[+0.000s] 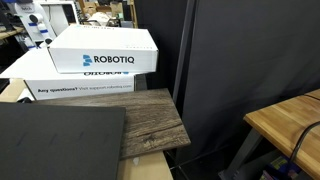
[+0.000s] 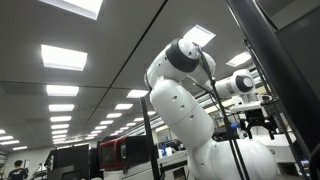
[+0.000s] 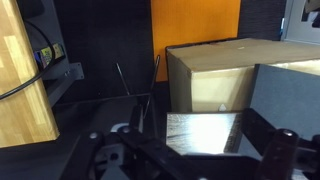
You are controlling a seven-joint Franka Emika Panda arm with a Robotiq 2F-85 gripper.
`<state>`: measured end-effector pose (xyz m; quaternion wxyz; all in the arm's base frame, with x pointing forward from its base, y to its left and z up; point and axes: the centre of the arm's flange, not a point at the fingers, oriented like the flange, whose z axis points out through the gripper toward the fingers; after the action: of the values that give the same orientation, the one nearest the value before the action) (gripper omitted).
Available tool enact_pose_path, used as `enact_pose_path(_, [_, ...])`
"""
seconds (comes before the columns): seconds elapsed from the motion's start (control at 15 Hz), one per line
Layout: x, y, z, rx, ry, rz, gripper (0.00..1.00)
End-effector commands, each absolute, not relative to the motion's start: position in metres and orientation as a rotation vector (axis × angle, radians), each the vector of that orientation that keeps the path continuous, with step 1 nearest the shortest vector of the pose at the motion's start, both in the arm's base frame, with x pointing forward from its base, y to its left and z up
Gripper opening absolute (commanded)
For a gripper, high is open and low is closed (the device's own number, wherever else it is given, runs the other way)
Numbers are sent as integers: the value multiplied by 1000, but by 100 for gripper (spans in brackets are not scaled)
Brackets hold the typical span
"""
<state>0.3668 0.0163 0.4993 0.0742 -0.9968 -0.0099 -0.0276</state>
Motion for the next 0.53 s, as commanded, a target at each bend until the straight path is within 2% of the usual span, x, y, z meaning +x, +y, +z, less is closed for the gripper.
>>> enact_pose_path(0.0, [368,13,498,-3007,-37,-121,100])
enact_pose_path(0.47, [366,13,498,-2991,-113,-67,100])
